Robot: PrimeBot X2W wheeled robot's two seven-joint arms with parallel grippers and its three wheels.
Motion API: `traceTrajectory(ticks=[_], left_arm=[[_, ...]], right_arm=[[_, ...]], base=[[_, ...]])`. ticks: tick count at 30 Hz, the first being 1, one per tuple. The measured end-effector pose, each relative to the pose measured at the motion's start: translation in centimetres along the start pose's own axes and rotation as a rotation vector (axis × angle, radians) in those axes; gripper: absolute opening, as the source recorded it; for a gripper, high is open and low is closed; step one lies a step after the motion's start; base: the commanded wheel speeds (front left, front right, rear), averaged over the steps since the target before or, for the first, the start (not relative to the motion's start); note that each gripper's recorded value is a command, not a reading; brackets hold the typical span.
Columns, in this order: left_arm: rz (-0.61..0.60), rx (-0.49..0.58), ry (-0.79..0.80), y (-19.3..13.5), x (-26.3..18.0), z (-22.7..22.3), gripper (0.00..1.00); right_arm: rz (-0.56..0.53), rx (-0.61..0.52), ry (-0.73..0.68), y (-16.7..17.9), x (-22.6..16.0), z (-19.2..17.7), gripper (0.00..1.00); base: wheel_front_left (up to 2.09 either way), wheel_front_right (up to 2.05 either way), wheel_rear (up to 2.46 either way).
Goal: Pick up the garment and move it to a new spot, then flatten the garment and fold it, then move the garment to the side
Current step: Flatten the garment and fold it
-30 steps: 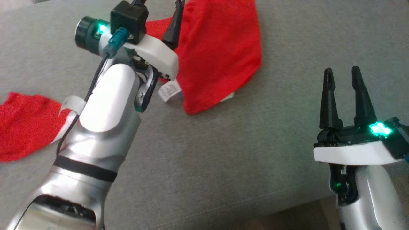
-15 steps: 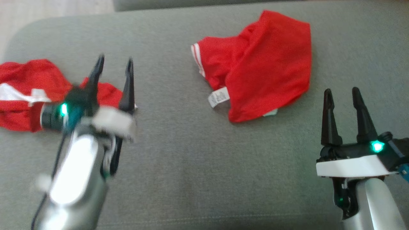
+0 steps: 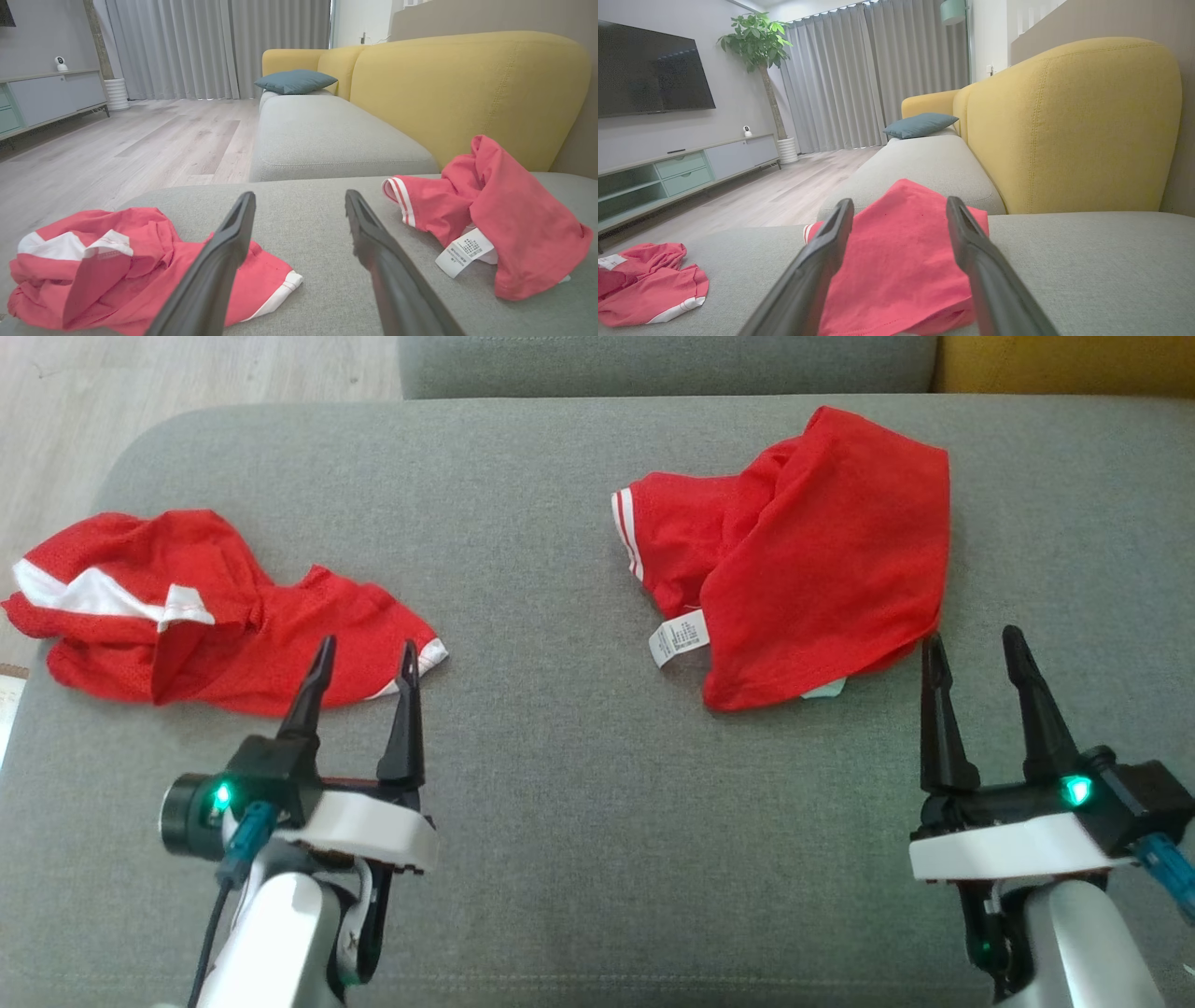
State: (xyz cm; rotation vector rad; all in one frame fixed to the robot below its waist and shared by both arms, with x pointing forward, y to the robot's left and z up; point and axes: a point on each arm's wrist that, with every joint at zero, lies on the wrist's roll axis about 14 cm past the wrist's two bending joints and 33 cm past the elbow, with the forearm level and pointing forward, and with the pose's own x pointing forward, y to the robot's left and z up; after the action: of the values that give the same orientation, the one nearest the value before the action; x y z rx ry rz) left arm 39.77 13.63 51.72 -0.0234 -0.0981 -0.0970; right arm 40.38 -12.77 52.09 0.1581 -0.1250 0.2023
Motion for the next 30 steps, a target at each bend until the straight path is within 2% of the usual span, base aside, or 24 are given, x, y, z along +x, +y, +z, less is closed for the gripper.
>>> traceTrajectory(ticks=[6, 15, 23, 30], left_arm=[[0.012, 0.002, -0.004, 0.4, 0.1, 0.0, 1.00], [0.024, -0.014, 0.040, 0.7, -0.1, -1.4, 1.00], [0.072, -0.012, 0.082, 2.2, -0.2, -2.9, 1.00], [0.100, -0.011, 0.106, 3.2, -0.1, -3.7, 1.00]], right_arm=[[0.027, -0.002, 0.029, 0.9, 0.0, -1.0, 1.00], [0.174, -0.067, 0.263, 4.7, 0.1, -8.5, 1.00], [0.276, -0.126, 0.390, 6.8, 1.9, -12.9, 1.00], [0.306, -0.162, 0.459, 7.0, 3.1, -15.4, 1.00]], base=[[0.00, 0.00, 0.00], [0.00, 0.00, 0.00], [0.00, 0.00, 0.00], [0.00, 0.00, 0.00]])
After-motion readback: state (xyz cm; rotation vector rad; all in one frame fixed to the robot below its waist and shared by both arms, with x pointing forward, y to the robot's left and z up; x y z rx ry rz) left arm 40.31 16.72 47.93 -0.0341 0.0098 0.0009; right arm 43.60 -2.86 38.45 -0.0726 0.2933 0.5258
